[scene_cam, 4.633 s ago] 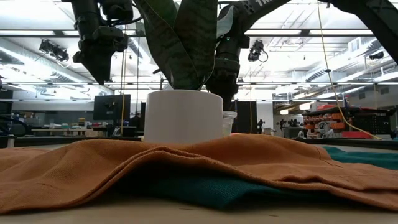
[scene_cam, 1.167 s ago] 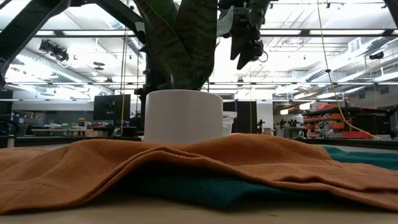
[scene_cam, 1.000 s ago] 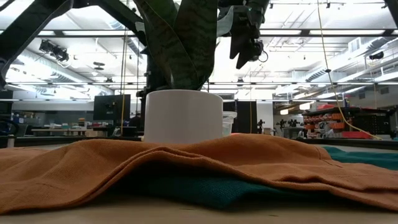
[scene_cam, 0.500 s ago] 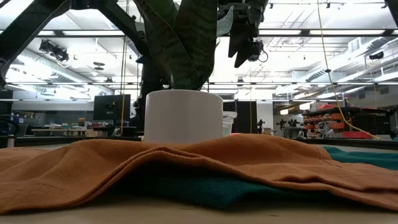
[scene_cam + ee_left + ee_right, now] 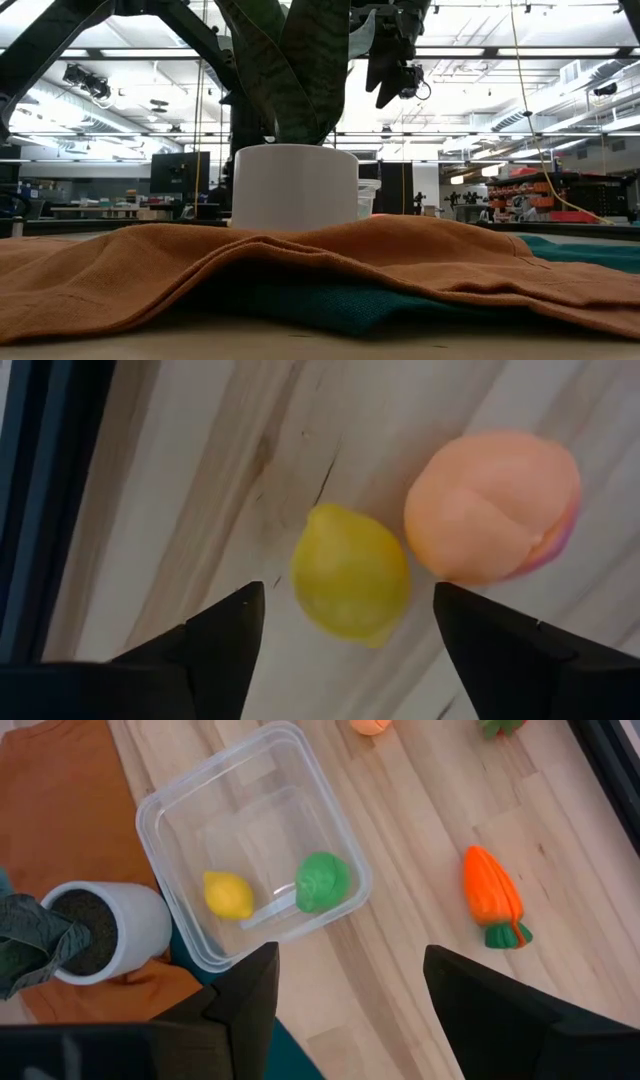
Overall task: Pick and placing Produce into tupperware
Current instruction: Put the yellow lemon into the transparent bin
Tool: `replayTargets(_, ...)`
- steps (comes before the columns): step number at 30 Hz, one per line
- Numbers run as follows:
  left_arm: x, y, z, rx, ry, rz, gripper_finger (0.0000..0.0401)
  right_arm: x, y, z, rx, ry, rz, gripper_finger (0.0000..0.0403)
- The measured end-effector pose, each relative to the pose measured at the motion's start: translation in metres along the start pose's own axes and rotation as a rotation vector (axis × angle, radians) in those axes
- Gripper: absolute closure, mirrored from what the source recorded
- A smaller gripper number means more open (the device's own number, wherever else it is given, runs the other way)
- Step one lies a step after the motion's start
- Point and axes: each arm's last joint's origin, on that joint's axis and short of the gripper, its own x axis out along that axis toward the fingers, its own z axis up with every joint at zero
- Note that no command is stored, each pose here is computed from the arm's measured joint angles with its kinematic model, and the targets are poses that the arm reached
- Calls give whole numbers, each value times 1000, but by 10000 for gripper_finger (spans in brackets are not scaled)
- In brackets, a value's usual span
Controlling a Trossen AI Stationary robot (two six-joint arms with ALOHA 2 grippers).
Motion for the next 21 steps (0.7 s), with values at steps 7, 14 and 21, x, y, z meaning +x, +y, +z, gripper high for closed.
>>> replayTargets(7, 0, 0, 0, 11, -3, 1, 86, 0, 0, 0, 0, -4, 0, 188)
replayTargets(14, 0, 2, 1, 13, -19, -13, 85, 0, 0, 1, 3, -8, 1, 188)
replayTargets(21, 3, 5, 1, 24, -15, -36, 86, 0, 0, 1, 6, -14, 2, 188)
